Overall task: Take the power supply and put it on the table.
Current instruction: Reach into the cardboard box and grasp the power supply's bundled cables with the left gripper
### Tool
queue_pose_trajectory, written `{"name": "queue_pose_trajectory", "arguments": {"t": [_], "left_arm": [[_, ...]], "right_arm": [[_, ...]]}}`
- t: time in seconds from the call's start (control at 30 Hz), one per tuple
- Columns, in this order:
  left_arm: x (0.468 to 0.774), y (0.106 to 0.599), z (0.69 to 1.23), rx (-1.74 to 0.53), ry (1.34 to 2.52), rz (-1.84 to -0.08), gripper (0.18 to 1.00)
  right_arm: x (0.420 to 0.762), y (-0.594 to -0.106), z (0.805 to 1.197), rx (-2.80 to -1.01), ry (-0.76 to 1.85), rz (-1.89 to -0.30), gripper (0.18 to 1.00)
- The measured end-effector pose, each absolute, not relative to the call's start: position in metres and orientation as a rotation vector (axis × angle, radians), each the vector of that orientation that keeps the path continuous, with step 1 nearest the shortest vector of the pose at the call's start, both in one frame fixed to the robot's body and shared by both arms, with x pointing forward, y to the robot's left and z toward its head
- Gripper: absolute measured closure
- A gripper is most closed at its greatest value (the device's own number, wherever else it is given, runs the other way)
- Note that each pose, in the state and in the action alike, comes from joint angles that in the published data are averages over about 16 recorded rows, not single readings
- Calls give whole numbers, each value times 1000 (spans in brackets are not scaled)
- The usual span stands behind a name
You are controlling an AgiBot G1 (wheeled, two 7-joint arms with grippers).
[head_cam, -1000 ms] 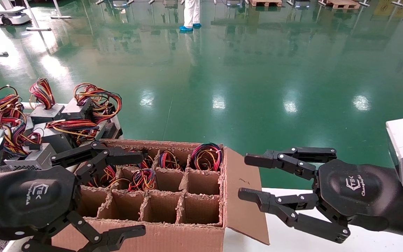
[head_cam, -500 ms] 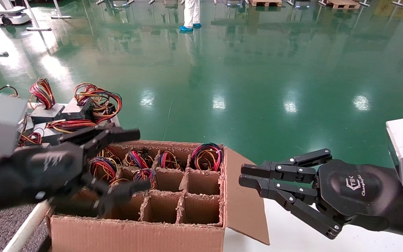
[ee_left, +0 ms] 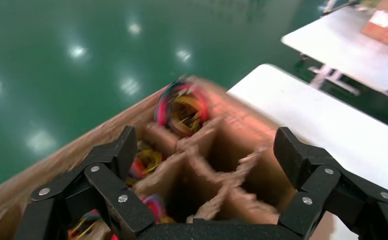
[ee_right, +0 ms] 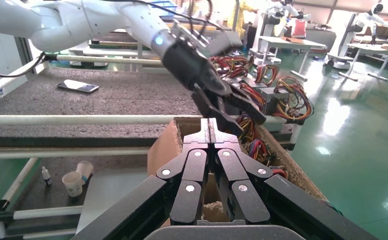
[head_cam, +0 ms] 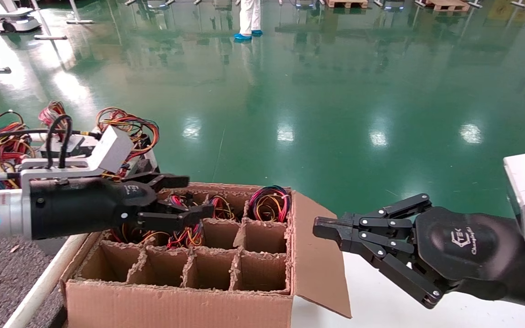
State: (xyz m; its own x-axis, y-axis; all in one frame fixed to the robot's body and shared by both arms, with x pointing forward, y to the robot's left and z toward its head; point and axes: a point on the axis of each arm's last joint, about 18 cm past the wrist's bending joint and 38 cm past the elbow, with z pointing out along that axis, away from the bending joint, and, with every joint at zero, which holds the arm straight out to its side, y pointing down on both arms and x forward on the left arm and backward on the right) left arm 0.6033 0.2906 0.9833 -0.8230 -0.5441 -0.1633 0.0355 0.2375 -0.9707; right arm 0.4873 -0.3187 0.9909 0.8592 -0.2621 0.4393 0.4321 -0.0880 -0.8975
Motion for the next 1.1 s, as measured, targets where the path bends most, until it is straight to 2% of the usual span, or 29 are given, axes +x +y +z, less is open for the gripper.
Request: {"name": "queue_pose_trajectory", "arguments": {"t": [0.2,0.43,0.6,0.83,0.97,1.1], "left_arm": [[619,291,970,-555,2098,-1560,185],[628,293,959,-617,2132,-1513,186],[633,292,954,-649,2149,-1499,193],[637,291,947,-678,2179,-1469,232],[639,291,943,-687,2191,-1450,269],[641,292,941,-693,2196,-1434,335]], "right_arm": [[487,-319,991,-1556,-138,-581,966],[487,-319,991,-1556,-138,-581,914],[487,-319,991,-1556,-138,-581,847],[487,-319,991,-1556,-138,-581,710],[487,-319,991,-1556,-138,-581,604],[487,-319,991,-1556,-138,-581,505]]}}
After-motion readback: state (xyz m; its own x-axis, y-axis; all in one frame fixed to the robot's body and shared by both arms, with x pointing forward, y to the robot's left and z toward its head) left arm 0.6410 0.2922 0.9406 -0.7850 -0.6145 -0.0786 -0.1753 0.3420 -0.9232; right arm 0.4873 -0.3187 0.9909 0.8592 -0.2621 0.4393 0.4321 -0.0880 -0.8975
